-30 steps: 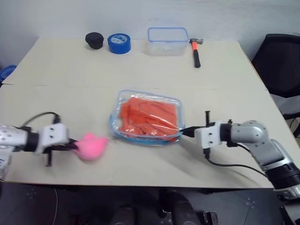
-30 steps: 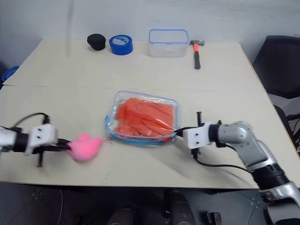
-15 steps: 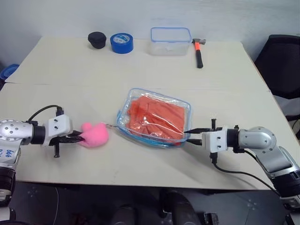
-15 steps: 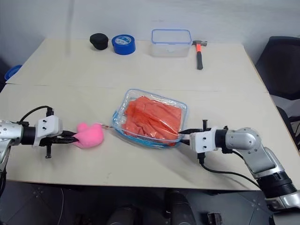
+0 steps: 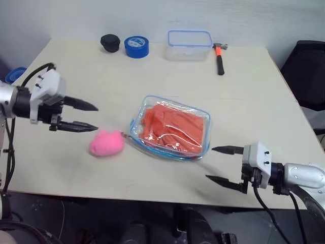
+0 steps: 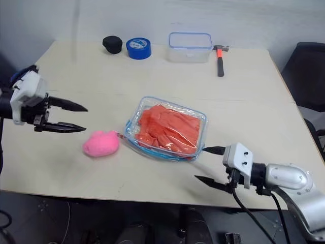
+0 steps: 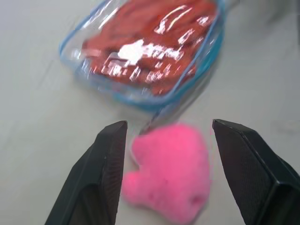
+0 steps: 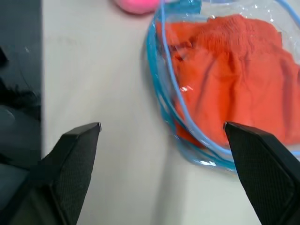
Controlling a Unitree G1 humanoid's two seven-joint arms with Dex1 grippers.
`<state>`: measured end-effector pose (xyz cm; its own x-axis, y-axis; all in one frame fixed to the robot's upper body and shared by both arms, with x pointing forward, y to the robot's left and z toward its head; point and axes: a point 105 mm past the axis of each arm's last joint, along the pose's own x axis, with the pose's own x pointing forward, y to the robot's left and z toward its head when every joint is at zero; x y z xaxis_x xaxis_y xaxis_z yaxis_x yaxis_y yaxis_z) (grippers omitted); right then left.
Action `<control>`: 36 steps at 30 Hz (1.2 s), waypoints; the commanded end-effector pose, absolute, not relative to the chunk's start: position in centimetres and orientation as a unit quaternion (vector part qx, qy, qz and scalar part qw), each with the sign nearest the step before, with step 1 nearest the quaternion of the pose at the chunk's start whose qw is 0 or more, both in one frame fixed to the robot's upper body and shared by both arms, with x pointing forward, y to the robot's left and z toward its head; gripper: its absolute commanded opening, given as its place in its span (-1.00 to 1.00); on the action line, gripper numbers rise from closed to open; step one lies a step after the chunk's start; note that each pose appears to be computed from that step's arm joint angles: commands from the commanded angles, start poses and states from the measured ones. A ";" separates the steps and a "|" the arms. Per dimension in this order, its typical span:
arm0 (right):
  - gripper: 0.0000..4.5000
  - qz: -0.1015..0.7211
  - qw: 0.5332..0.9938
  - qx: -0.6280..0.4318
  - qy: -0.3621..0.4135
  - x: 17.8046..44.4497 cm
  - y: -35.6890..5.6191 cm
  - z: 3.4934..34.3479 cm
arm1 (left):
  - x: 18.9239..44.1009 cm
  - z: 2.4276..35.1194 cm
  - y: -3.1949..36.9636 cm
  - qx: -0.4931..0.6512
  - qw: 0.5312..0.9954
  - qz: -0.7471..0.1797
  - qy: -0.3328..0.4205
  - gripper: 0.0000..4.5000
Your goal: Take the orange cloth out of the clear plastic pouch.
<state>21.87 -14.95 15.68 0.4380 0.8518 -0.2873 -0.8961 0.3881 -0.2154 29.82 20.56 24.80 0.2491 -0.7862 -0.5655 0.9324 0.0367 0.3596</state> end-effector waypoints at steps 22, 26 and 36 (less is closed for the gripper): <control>0.96 0.485 0.858 -0.157 0.064 20.8 -13.7 15.5 | 33.2 17.4 13.4 0.400 0.594 -0.696 0.052 -0.99; 0.96 0.502 0.844 -0.177 0.065 21.0 -13.1 14.8 | 32.8 19.3 12.2 0.321 0.618 -0.715 0.053 -0.99; 0.96 0.519 0.830 -0.198 0.043 22.2 -11.3 14.7 | 35.9 19.2 10.3 0.313 0.695 -0.646 0.039 -0.99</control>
<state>22.41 -11.74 14.07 0.4658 0.8318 -0.3018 -0.8802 0.4006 -0.2545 35.32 10.28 17.93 0.1105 -0.8762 -0.4691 0.9472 -0.0501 0.3166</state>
